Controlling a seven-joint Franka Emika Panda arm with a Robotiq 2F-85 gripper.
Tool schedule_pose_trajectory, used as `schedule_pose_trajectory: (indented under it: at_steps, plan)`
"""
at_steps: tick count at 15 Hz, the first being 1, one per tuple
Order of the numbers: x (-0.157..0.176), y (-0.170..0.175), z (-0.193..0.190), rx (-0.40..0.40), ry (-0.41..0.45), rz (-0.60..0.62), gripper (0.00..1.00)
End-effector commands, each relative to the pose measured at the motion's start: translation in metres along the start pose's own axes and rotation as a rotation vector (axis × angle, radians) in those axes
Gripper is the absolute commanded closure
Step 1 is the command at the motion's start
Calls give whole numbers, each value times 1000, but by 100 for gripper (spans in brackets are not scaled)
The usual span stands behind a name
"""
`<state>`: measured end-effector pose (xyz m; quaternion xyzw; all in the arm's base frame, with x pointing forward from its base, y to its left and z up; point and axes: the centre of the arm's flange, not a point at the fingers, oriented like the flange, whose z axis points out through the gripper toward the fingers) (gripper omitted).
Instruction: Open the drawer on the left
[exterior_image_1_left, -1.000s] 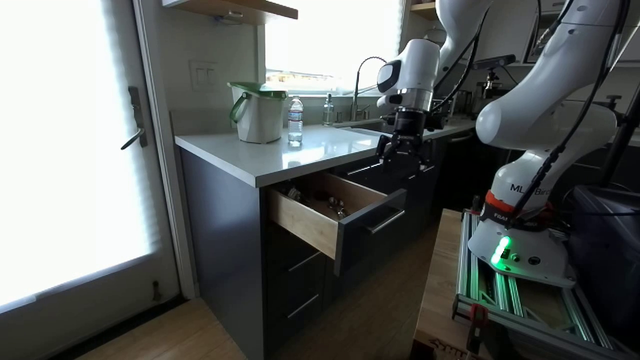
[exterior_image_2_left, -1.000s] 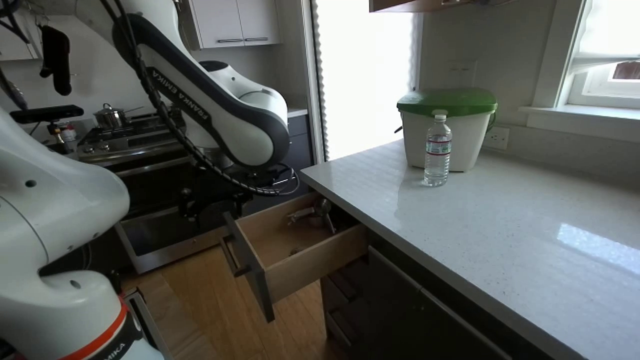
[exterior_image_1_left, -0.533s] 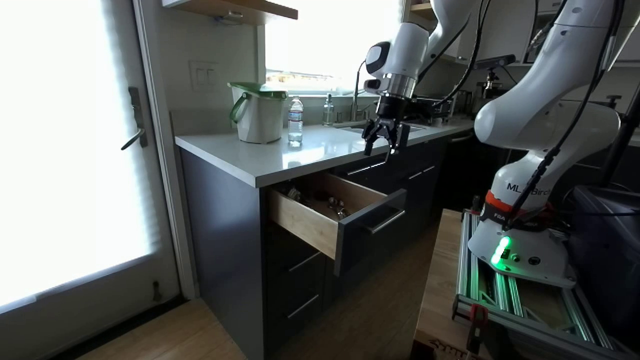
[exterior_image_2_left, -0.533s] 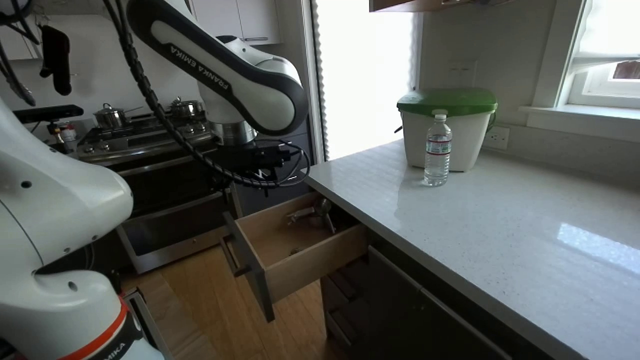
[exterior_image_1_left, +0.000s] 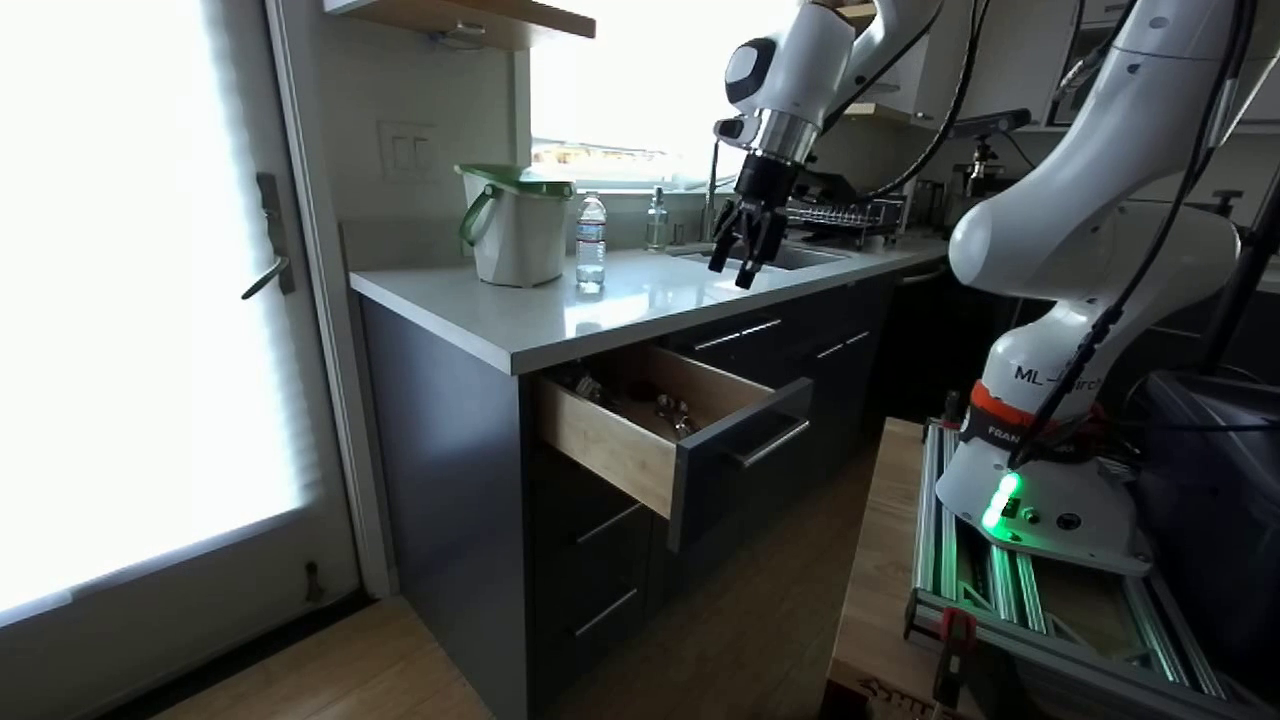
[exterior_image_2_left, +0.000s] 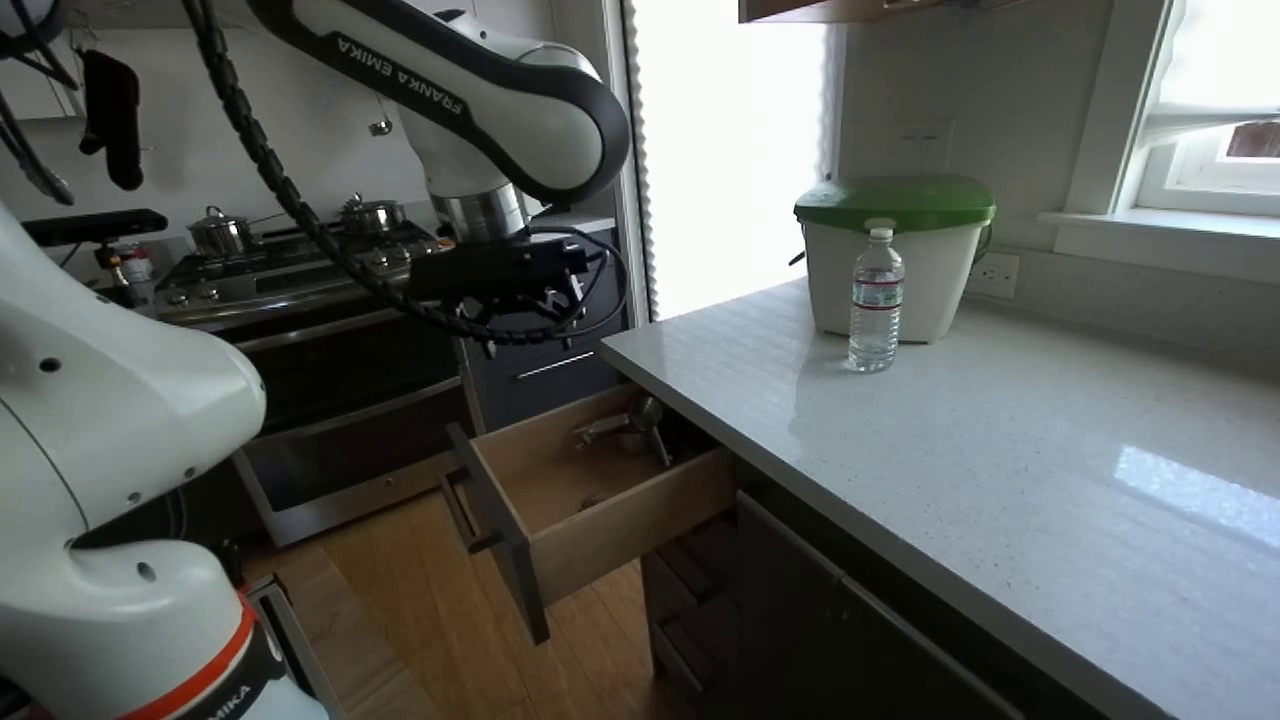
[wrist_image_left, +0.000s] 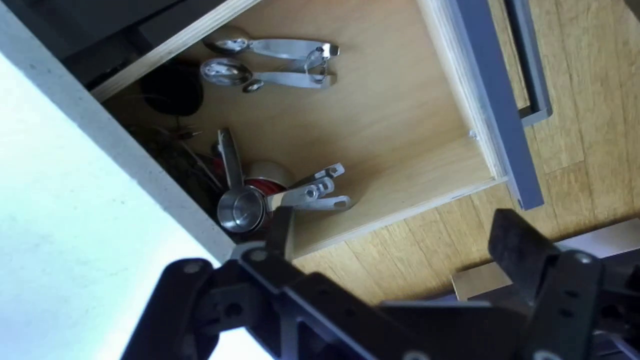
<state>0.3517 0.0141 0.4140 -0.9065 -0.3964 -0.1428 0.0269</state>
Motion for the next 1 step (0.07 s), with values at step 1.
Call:
schedule_pose_trajectory:
  at_steps: [1]
  plan:
    - [0, 1, -2, -3, 4, 0, 0]
